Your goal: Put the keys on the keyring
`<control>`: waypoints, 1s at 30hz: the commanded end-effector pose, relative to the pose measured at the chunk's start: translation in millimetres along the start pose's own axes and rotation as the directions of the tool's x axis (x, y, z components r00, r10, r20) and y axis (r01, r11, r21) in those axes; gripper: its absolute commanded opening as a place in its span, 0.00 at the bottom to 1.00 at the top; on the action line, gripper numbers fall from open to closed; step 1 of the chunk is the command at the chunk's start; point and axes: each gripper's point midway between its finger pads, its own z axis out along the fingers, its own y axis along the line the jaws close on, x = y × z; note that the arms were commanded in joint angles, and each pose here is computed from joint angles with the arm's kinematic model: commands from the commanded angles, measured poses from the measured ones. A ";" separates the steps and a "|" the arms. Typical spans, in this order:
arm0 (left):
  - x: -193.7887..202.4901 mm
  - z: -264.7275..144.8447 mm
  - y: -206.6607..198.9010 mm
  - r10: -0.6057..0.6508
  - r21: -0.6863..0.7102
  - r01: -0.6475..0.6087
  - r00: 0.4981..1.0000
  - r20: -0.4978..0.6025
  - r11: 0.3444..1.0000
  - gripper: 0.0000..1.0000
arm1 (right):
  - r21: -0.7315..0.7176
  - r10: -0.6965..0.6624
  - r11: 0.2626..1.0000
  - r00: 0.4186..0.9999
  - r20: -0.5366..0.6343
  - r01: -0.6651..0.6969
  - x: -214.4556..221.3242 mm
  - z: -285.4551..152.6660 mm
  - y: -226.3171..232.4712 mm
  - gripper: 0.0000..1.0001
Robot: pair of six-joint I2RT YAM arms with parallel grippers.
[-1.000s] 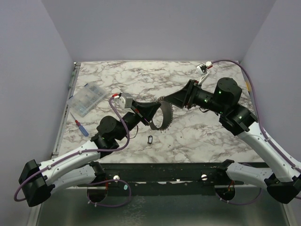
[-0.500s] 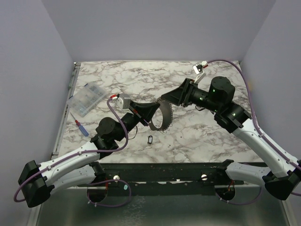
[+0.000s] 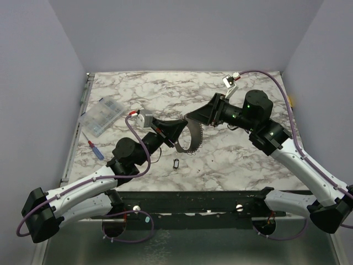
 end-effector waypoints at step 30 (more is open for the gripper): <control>-1.4 -10.8 -11.1 0.066 0.091 -0.068 0.997 0.030 0.993 0.05 | -0.131 -0.367 0.920 0.929 0.048 0.370 16.0 -13.1 -0.6 0.01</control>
